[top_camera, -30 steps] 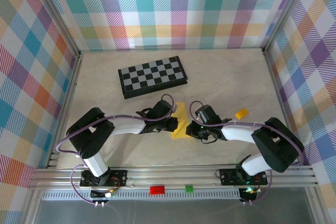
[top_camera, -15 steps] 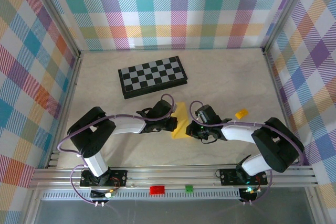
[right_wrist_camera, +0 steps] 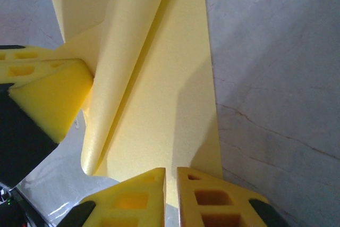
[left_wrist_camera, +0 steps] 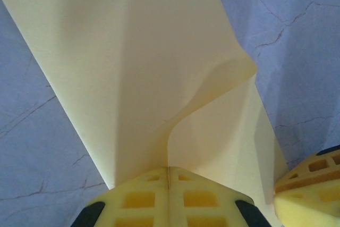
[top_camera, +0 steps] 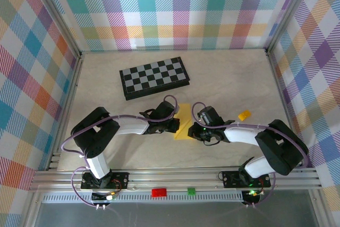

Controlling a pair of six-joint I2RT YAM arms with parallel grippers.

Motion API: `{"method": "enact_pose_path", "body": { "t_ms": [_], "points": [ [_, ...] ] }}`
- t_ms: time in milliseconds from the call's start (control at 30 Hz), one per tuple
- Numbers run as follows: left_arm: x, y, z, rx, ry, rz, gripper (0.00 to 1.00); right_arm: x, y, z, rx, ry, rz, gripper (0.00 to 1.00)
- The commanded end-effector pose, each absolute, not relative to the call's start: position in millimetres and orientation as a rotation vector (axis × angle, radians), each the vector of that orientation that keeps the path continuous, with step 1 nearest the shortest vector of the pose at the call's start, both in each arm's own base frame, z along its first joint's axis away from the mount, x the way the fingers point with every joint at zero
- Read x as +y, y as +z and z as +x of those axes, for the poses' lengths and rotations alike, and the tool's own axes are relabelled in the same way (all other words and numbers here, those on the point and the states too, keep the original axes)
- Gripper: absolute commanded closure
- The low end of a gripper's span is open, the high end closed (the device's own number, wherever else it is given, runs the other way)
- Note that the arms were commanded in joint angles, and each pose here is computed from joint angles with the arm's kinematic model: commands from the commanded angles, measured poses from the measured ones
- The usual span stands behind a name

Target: Fold a paper plane with a square sheet of paper (pick it up from the middle)

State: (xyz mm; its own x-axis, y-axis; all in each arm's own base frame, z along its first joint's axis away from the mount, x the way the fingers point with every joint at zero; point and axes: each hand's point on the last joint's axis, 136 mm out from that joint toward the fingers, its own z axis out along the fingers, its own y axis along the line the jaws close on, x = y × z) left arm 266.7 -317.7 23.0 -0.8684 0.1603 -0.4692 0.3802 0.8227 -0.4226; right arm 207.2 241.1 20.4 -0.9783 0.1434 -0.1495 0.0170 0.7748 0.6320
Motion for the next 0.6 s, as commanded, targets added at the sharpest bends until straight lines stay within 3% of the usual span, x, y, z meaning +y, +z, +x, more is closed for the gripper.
{"method": "enact_pose_path", "body": {
  "t_ms": [0,267,567],
  "points": [
    [-306.1,-0.2,254.3,2.672,-0.712,0.392,1.00,250.5,43.3,215.9,2.712,1.052,0.089,0.83],
    [-305.2,-4.6,247.6,2.695,-0.746,0.360,1.00,250.7,24.7,216.9,2.762,1.022,0.130,0.83],
    [-310.0,23.1,265.2,2.603,-0.707,0.400,1.00,232.1,-1.6,202.0,2.839,0.918,0.173,0.84]
  ]
}}
